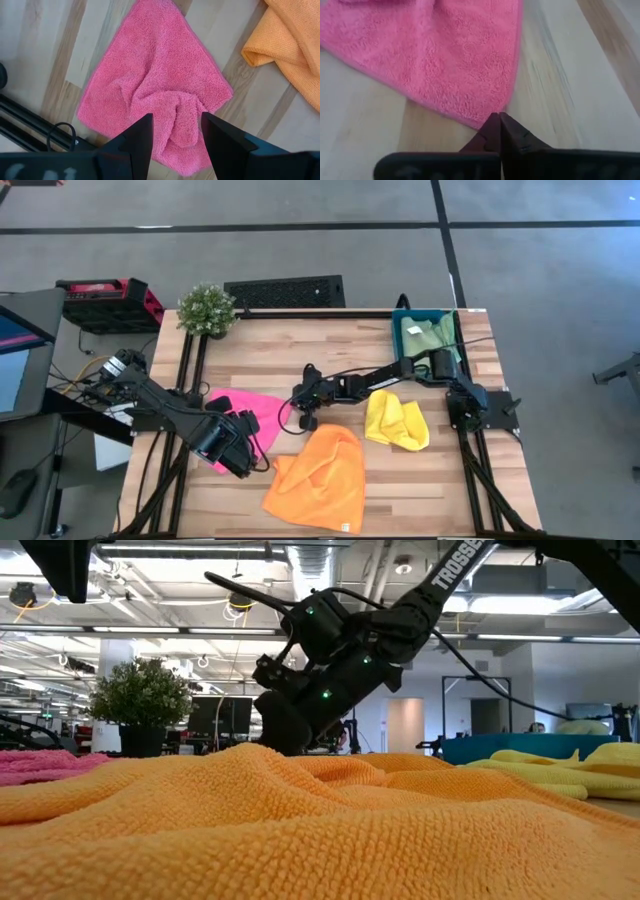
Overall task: Fold microfiber towels
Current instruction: Fold the pink microfiber towel
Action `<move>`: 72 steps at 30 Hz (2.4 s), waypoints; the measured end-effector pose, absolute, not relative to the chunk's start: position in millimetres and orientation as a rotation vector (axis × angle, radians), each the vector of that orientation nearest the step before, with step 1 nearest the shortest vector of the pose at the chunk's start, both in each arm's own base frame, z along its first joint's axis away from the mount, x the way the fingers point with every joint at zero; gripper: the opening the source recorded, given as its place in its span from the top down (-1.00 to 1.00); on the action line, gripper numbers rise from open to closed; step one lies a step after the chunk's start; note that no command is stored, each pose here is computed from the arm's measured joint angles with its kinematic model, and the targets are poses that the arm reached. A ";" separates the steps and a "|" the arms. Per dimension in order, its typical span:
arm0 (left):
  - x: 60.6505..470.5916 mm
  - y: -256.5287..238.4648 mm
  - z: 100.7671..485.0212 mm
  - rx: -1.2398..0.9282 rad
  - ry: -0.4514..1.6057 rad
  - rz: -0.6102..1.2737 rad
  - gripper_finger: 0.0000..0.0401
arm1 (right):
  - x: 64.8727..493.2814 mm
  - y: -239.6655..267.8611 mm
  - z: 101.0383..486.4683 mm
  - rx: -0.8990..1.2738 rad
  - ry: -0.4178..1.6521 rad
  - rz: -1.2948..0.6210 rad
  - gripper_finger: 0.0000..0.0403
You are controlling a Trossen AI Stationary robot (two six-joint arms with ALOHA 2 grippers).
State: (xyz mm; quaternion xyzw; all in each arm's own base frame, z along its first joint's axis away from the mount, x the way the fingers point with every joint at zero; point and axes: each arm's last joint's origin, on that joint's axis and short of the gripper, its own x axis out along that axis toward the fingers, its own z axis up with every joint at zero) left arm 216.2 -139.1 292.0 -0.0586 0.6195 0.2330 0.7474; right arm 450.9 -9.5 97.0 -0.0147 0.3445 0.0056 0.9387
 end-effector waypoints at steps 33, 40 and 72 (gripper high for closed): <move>271.1 -31.9 262.0 -0.203 1.353 0.504 0.20 | 366.5 31.8 213.9 -0.247 1.089 0.099 0.99; 280.3 21.5 262.3 -0.174 1.371 0.244 0.20 | 361.2 42.9 217.0 -0.282 1.104 0.107 0.99; 307.9 155.8 157.7 0.022 1.430 -0.139 0.20 | 360.7 41.2 218.8 -0.269 1.101 0.065 0.97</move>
